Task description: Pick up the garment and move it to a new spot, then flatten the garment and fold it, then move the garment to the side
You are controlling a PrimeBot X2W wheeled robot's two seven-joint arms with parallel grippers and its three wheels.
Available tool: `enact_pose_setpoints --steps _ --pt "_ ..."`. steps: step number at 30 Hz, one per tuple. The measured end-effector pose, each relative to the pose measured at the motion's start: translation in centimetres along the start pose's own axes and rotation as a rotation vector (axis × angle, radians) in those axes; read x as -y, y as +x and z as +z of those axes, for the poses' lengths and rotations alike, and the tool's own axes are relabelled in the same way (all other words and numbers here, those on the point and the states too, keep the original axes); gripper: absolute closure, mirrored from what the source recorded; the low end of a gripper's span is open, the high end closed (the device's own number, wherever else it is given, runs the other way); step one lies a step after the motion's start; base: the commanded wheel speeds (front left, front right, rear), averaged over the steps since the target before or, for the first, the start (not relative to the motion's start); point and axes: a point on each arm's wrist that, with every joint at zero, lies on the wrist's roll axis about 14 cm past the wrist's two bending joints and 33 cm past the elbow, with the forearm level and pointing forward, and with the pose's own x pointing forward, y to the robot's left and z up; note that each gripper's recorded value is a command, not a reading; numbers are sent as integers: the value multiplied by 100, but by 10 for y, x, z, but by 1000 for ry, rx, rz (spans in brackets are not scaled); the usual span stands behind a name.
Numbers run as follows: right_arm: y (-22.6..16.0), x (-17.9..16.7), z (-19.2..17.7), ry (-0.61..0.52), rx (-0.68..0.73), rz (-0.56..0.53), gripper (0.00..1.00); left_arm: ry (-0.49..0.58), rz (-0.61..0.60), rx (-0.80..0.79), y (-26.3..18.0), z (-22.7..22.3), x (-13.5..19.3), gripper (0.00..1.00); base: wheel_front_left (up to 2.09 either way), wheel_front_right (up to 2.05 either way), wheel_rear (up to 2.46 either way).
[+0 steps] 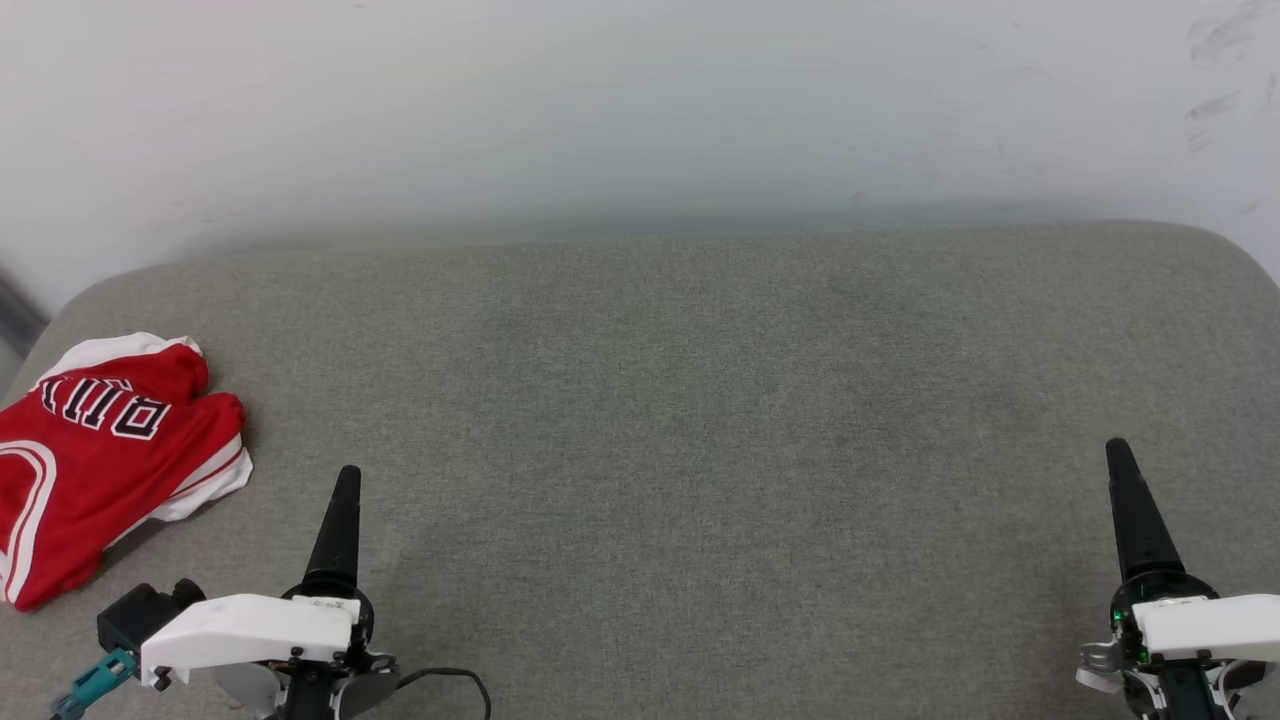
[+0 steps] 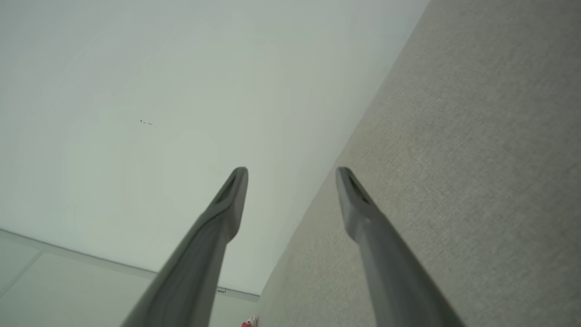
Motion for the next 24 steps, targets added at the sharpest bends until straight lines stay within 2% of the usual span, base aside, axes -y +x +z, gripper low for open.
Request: enact_pose_setpoints --steps 11,24 --pt "-4 -17 -11 -291 -22 62 0 232 14 17 -2 -2 4 0 0 0 0" --pt "-11 -19 -19 -520 -28 87 0 469 -14 31 -5 -9 12 0 0 0 0"
